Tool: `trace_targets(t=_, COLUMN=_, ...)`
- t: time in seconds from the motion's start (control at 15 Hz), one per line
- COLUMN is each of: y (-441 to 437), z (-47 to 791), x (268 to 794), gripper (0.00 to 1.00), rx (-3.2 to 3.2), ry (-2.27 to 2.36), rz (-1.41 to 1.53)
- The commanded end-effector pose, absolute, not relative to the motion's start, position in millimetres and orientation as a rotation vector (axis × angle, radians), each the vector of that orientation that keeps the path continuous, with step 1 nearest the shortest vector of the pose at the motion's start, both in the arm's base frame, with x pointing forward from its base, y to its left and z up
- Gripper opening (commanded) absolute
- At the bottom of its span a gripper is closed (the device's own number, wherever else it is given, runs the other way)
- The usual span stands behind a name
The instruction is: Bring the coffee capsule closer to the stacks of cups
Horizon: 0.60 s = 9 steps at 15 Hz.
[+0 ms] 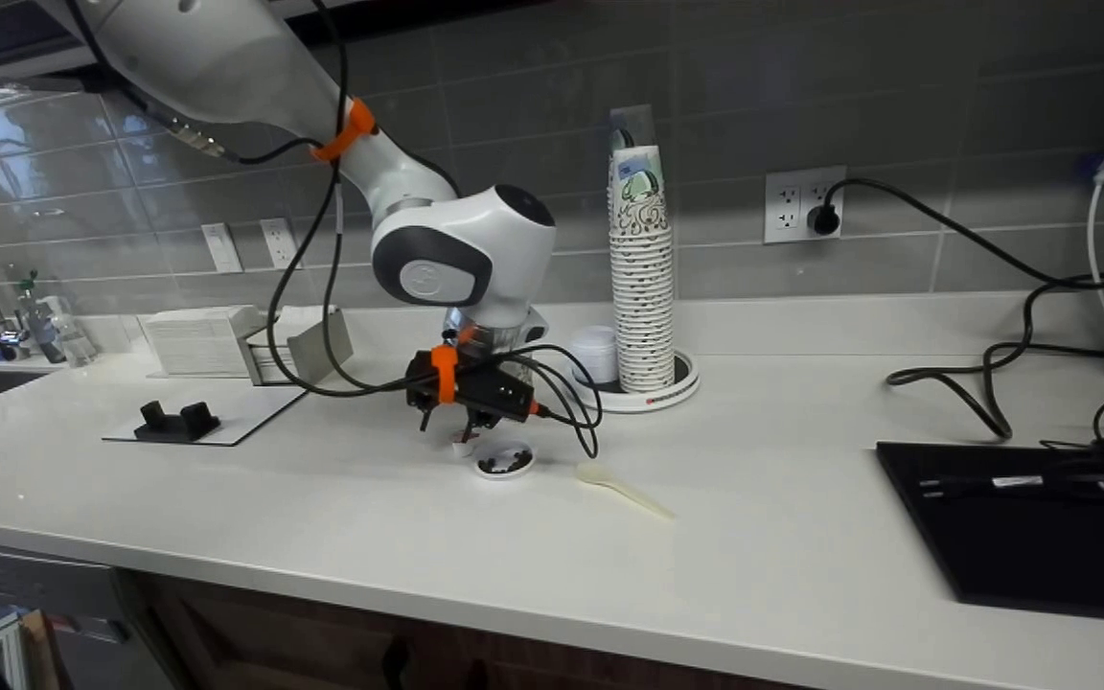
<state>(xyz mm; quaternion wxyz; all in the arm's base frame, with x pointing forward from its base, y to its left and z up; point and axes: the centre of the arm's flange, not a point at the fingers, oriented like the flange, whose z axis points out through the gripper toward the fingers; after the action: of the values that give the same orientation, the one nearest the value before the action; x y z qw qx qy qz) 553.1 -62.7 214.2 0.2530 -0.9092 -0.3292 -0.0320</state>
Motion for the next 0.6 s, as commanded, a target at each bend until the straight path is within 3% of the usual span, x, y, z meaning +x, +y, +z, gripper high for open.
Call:
trace_targets(t=0.0, y=-69.1, z=224.2, x=564.4, gripper=0.73, rx=-2.499, ry=-0.867, rz=-0.113)
trace_targets(t=0.53, y=-72.5, z=218.8, x=583.5, gripper=0.65, rx=-2.539, ry=-0.776, rz=-0.098)
